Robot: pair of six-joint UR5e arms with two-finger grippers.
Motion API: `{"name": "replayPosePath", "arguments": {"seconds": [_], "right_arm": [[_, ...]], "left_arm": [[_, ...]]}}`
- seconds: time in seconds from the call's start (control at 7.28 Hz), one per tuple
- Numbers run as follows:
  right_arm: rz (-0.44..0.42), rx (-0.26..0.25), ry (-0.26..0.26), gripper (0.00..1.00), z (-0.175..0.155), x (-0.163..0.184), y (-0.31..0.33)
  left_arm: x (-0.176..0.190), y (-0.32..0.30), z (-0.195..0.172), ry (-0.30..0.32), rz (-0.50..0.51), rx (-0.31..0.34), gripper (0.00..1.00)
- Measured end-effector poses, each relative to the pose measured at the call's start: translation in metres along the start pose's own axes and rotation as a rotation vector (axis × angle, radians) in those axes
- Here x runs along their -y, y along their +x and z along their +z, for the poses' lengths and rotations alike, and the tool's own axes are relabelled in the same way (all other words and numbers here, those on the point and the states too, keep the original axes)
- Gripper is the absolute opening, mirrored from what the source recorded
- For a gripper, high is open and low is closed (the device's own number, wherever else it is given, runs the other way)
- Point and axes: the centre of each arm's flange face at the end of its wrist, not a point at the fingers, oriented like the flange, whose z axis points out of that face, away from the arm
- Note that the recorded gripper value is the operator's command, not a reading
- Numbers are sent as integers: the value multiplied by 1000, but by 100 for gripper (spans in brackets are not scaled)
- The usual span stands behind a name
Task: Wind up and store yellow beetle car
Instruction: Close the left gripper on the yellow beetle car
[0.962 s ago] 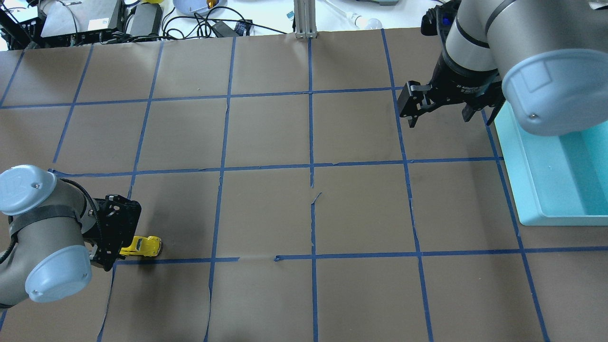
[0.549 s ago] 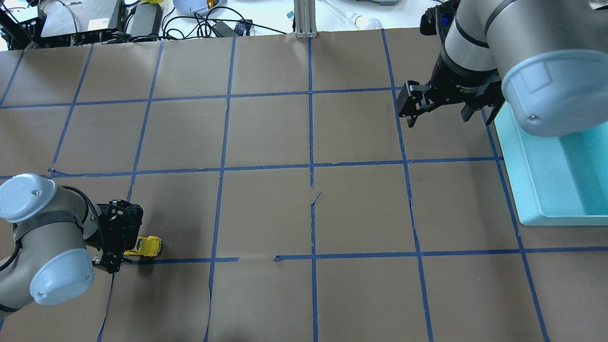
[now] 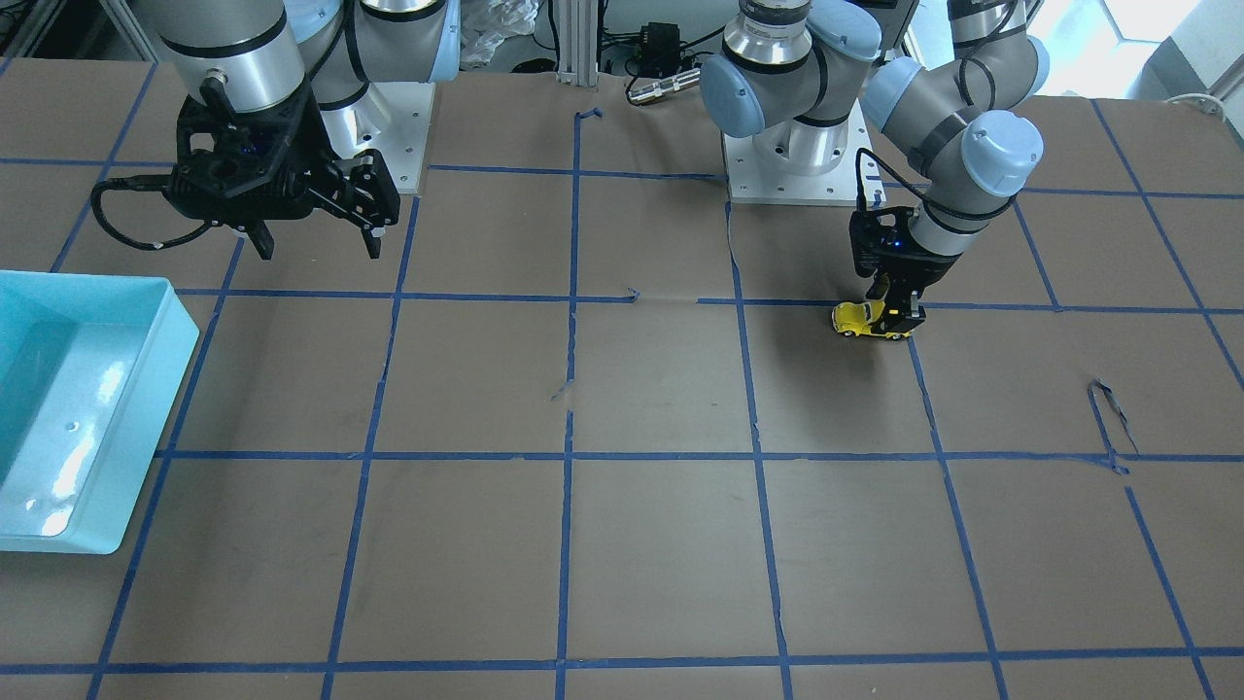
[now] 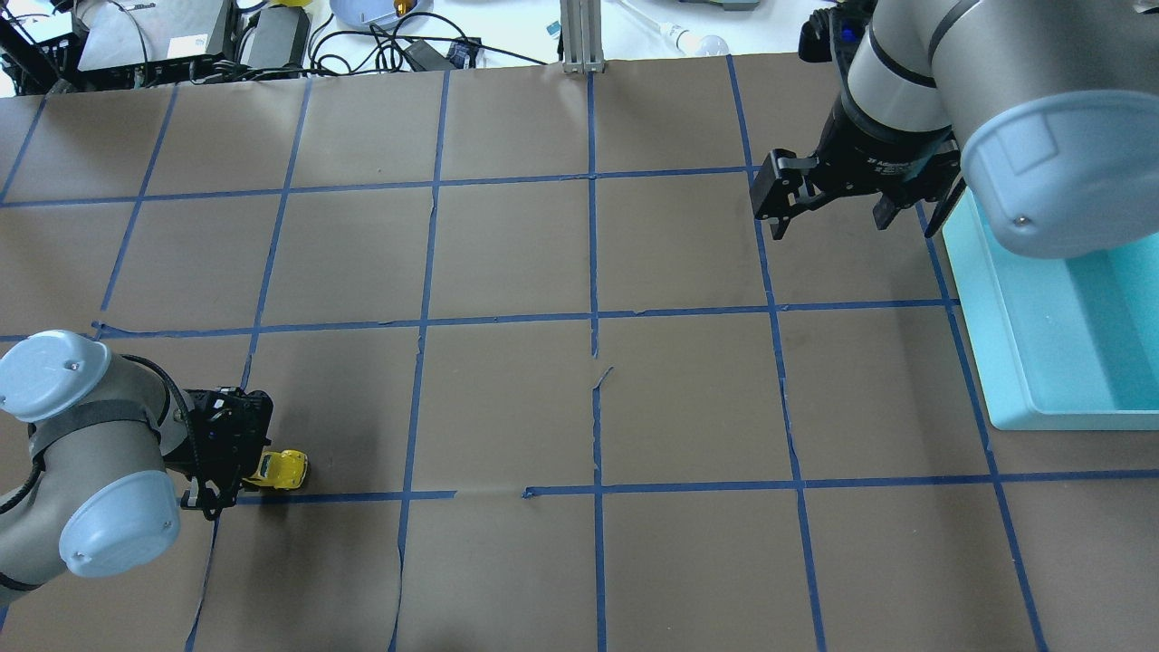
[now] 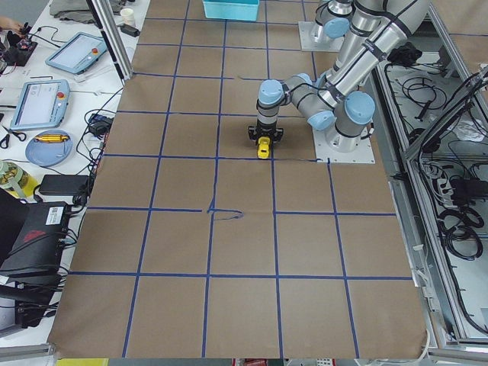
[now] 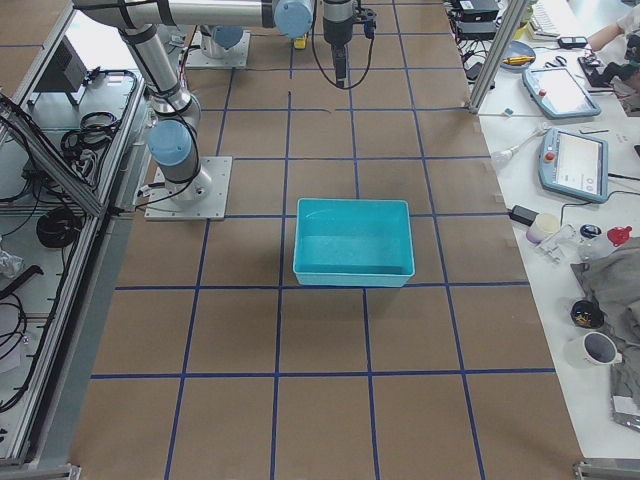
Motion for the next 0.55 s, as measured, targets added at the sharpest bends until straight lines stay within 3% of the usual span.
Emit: {"name": "replayPosePath", "arguments": {"seconds": [0.14,0.27,0.55], "right_arm": [[1,11,4,100,-2,1,-1],[1,15,1,100,-1,1,-1],[1,15,2,100,0,1,-1]], "left_arm": [[0,-1,0,0,0,-1,8],[-2,-3,-1,-2,-1,2,1],[-6,-9,-5,-9,-2,9,0]]}}
